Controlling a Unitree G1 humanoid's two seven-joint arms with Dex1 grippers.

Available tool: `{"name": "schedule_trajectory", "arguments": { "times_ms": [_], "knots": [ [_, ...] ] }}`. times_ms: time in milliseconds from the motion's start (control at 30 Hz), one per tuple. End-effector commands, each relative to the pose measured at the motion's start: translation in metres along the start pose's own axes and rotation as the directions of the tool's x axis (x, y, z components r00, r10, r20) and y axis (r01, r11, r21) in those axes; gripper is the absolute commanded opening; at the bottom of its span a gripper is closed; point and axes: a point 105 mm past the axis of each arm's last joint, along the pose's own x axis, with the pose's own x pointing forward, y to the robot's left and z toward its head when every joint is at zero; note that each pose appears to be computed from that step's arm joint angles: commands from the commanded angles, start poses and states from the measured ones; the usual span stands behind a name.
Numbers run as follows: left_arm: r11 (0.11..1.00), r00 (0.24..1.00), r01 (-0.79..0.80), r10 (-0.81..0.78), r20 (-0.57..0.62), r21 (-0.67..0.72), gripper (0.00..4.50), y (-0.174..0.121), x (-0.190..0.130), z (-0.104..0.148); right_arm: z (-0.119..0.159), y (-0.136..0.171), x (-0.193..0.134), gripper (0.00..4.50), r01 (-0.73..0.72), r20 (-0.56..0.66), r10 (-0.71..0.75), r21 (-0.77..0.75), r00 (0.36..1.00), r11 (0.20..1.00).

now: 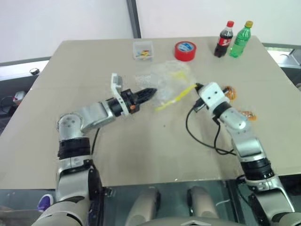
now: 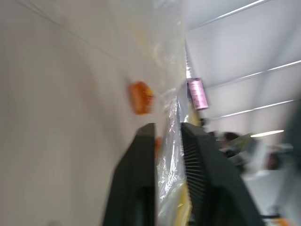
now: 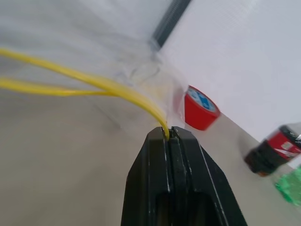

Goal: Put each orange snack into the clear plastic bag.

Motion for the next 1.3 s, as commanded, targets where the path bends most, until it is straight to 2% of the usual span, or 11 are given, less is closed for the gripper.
{"name": "schedule_trajectory", "arguments": {
  "times_ms": [33,100,133,167,233,333,500,600,900,1000,1300],
  "knots": [
    [0.875,0.994,-0.089,0.05,0.095,0.476,2.72,-0.019,0.003,0.013,0.009,-0.017,0.005,0.0,-0.022,-0.004,0.022,-0.08,1.0,0.997],
    [0.72,0.991,-0.118,0.042,0.127,0.684,3.64,-0.027,0.002,0.01,0.007,-0.019,0.011,0.0,-0.066,-0.04,0.062,-0.094,0.997,0.993],
    [0.597,0.988,-0.14,0.031,0.152,0.79,4.05,-0.032,0.001,0.009,0.006,-0.018,0.013,0.0,-0.092,-0.059,0.086,-0.105,0.995,0.99],
    [0.466,0.987,-0.157,0.043,0.155,0.871,4.05,-0.036,0.001,0.005,0.004,-0.02,0.016,0.0,-0.104,-0.084,0.095,-0.11,0.992,0.988],
    [0.329,0.986,-0.169,0.043,0.164,0.929,4.05,-0.046,0.0,-0.002,-0.001,-0.023,0.022,0.0,-0.115,-0.145,0.098,-0.11,0.985,0.987],
    [0.22,0.988,-0.151,0.019,0.151,0.964,4.05,-0.062,0.001,-0.01,-0.005,-0.03,0.03,0.0,-0.108,-0.207,0.075,-0.151,0.975,0.983],
    [0.092,0.979,-0.183,0.109,0.172,0.979,4.05,-0.066,0.003,-0.015,0.001,-0.031,0.044,0.0,-0.116,-0.239,0.068,-0.194,0.969,0.974],
    [0.049,0.957,-0.227,0.197,0.214,0.973,4.05,-0.058,0.007,-0.012,0.007,-0.026,0.049,0.0,-0.124,-0.234,0.077,-0.191,0.969,0.974],
    [0.121,0.955,-0.165,0.267,0.128,0.979,4.05,-0.053,0.021,-0.029,0.013,-0.014,0.056,0.0,-0.114,-0.241,0.074,-0.158,0.968,0.981],
    [0.067,0.941,-0.177,0.303,0.149,0.982,4.05,-0.048,0.024,-0.024,0.017,-0.012,0.056,0.0,-0.107,-0.237,0.07,-0.148,0.969,0.983],
    [0.033,0.93,-0.159,0.34,0.138,0.987,4.05,-0.04,0.028,-0.026,0.024,-0.006,0.055,0.0,-0.094,-0.229,0.066,-0.114,0.971,0.989]
  ]
}}
